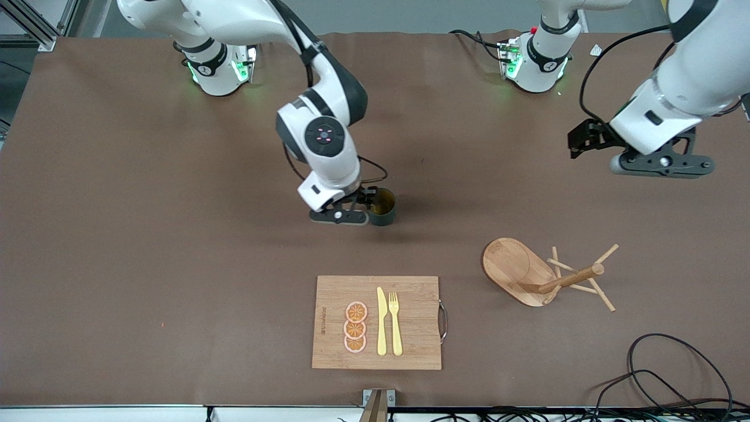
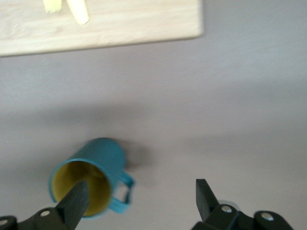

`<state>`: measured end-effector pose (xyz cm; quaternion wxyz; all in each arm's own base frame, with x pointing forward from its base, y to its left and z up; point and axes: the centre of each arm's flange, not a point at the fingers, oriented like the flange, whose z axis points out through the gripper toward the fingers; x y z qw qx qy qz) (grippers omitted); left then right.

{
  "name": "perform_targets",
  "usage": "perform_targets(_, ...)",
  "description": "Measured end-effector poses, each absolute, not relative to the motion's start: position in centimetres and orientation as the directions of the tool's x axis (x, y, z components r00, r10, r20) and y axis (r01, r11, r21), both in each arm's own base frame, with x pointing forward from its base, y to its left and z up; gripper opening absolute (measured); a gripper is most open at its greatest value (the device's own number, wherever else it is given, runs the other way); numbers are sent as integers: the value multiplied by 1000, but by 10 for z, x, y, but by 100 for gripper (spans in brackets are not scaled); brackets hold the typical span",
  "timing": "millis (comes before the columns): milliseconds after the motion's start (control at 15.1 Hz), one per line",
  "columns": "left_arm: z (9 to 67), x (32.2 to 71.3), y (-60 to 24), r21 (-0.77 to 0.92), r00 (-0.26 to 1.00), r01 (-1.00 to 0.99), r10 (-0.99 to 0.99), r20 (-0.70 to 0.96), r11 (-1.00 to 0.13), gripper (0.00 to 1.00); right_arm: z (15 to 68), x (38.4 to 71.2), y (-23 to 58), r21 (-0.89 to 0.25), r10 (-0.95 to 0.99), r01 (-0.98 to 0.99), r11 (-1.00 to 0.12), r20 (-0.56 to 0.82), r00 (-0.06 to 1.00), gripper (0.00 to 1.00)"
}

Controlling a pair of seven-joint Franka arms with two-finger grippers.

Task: Pass cup and hang on rack
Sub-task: 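Set the mug down and open the right gripper while the left gripper approaches, then withdraw the right gripper while the left gripper lowers to the mug handle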

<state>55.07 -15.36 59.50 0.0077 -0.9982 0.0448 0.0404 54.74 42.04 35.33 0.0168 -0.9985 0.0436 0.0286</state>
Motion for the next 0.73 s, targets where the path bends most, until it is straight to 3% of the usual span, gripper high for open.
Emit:
perform_targets(398,561,557,-246,-4,996,-57,-57,-72,-998,100,432,610,225,-13,-90,-94,-996,-173,981,100)
perform_targets(729,517,532,-349,-25,997,42,44,-58,-999,100,461,627,72,-11,2,0,-1000,-197,980,100)
